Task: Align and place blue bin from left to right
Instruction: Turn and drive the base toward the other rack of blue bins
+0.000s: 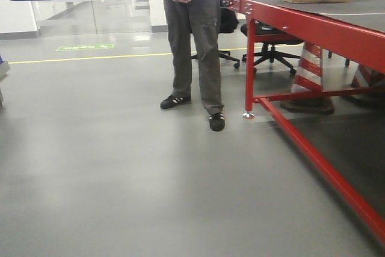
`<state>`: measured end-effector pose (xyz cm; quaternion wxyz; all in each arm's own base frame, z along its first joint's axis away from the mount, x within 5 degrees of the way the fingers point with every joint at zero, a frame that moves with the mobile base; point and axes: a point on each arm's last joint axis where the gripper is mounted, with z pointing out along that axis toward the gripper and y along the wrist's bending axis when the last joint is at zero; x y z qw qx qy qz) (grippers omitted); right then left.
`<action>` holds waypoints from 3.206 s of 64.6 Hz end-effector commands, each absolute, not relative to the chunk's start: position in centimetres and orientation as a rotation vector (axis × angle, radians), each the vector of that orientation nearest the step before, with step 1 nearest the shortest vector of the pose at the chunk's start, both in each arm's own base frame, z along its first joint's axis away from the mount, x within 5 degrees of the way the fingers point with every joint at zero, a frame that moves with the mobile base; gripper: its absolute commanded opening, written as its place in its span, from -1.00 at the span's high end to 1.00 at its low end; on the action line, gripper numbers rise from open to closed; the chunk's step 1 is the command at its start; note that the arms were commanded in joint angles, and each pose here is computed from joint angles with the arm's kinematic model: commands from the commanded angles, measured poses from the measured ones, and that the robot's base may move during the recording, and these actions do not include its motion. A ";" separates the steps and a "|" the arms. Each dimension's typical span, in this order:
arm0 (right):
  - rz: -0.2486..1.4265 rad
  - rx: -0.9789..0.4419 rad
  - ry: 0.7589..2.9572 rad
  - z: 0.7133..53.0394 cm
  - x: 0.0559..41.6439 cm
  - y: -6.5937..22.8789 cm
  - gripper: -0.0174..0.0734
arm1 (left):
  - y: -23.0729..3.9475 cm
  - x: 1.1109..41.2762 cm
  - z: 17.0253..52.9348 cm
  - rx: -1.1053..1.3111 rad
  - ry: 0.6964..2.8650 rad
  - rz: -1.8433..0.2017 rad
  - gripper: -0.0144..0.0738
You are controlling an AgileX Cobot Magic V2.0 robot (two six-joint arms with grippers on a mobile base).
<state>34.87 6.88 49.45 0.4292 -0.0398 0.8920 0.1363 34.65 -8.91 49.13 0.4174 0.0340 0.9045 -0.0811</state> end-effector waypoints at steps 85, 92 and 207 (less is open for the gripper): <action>0.327 -0.107 2.102 51.4 34.1 6.6 0.77 | -8.5 33.9 51.1 0.087 2.154 -0.205 0.93; 0.327 -0.107 2.102 51.4 34.1 6.6 0.77 | -8.5 33.9 51.1 0.087 2.154 -0.205 0.93; 0.327 -0.107 2.102 51.3 34.2 6.6 0.77 | -8.5 33.9 51.1 0.087 2.154 -0.205 0.93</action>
